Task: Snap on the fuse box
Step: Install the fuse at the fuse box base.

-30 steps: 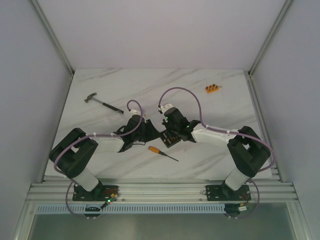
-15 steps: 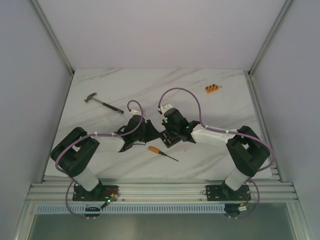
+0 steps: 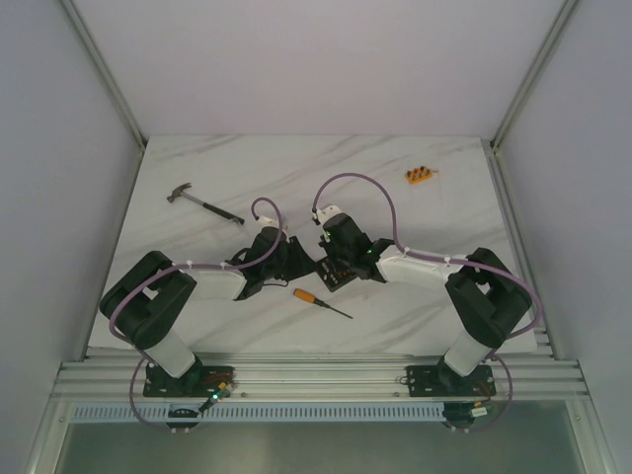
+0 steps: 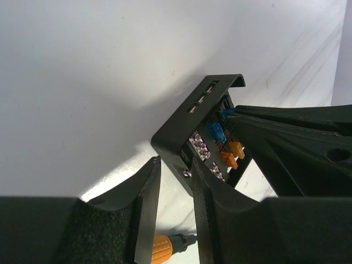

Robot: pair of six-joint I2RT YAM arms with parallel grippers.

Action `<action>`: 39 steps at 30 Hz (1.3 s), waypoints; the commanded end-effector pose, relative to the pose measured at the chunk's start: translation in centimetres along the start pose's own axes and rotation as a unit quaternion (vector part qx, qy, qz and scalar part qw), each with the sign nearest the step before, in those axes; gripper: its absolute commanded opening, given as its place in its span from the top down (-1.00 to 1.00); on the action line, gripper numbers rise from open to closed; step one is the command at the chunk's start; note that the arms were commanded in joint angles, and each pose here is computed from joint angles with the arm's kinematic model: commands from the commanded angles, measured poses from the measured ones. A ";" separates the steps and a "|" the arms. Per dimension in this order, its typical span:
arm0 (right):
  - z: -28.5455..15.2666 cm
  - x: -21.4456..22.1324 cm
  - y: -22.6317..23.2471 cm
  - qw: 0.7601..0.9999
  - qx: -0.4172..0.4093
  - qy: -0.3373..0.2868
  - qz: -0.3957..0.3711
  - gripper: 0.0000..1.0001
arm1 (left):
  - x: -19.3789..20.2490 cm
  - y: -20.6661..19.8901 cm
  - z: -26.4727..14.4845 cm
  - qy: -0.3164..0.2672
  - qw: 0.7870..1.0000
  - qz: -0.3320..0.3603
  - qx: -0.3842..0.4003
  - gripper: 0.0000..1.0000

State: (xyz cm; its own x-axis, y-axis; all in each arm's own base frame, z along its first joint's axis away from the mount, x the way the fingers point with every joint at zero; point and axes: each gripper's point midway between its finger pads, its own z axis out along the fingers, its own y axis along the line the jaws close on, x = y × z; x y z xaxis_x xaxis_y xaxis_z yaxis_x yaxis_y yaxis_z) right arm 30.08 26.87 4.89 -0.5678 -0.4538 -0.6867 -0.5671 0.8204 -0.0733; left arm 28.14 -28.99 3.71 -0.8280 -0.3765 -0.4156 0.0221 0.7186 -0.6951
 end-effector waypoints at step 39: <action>-1.2 -2.8 1.0 0.998 -0.045 0.049 0.022 0.40 | -0.6 -0.8 0.3 -0.003 1.000 -0.003 0.010 0.27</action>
State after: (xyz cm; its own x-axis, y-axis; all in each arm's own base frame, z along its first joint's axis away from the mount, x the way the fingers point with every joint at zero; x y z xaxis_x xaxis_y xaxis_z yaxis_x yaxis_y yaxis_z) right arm 30.18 28.00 7.83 -0.6186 -0.4490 -0.6448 -0.5899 0.8074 0.0037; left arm 28.14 -29.00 3.72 -0.8283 -0.3784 -0.4132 0.0195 0.7175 -0.6963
